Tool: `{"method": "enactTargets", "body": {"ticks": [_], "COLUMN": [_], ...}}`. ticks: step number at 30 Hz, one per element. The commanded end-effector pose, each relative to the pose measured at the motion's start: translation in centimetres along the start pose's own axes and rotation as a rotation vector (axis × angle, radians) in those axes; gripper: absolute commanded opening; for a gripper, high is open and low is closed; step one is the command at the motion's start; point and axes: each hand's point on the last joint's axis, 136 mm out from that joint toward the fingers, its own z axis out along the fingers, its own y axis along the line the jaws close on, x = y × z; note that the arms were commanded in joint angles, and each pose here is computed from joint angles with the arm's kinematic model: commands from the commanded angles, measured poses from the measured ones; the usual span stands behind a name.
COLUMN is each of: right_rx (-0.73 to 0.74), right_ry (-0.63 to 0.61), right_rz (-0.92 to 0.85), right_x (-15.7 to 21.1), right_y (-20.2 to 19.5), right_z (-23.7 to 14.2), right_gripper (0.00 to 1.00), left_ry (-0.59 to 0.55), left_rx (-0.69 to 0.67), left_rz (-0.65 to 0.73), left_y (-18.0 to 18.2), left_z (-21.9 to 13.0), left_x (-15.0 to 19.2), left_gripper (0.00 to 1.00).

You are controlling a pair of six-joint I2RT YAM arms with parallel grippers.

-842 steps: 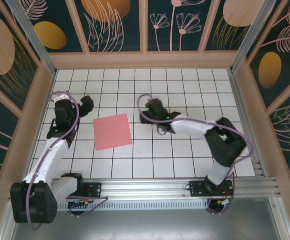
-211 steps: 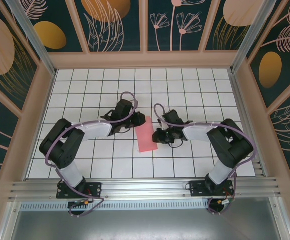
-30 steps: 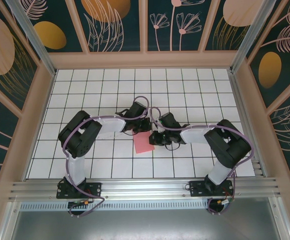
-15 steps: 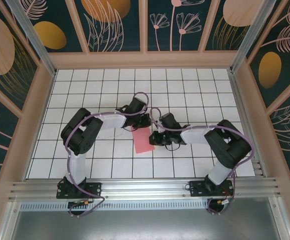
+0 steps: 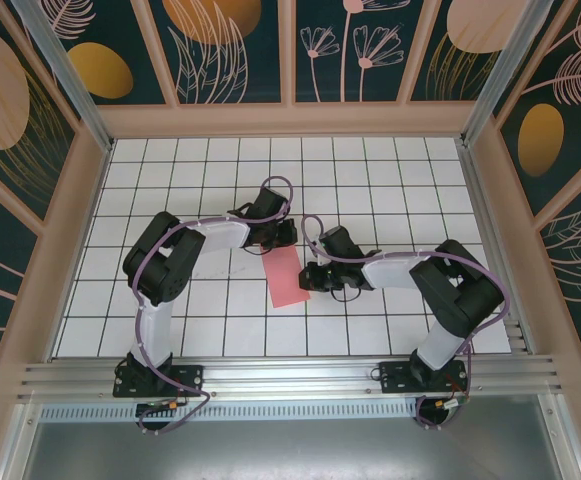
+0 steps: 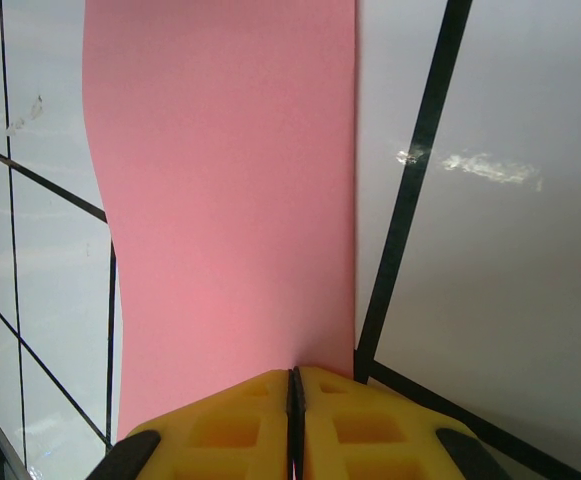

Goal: Fold a paper plane with a square sheet of paper (pick it up from the middle)

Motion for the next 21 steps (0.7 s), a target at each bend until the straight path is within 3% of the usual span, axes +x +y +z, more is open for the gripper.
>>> {"method": "enactTargets", "body": {"ticks": [1,9,16,21], "right_rx": [0.288,0.217,-0.001,-0.002], "right_ry": [0.289,0.248,0.012,-0.088], "right_rz": [0.159,0.13,0.007,-0.003], "right_x": [9.8,8.5,-1.6,-6.1], "right_y": [-7.9,-6.2,2.7,4.1], "right_z": [-0.3,-0.5,-2.1,-2.8], "right_gripper": [0.13,0.13,0.15,0.18], "left_ry": [-0.076,-0.055,-0.028,-0.023], "left_rx": [-0.115,-0.083,-0.035,-0.025], "left_rz": [-0.009,-0.006,-0.004,0.001], "left_y": [4.1,4.9,4.6,4.4], "left_z": [0.9,1.6,1.5,1.3], "left_x": [-2.2,-1.3,0.1,0.2], "left_gripper": [0.1,0.1,0.09,0.09]}}
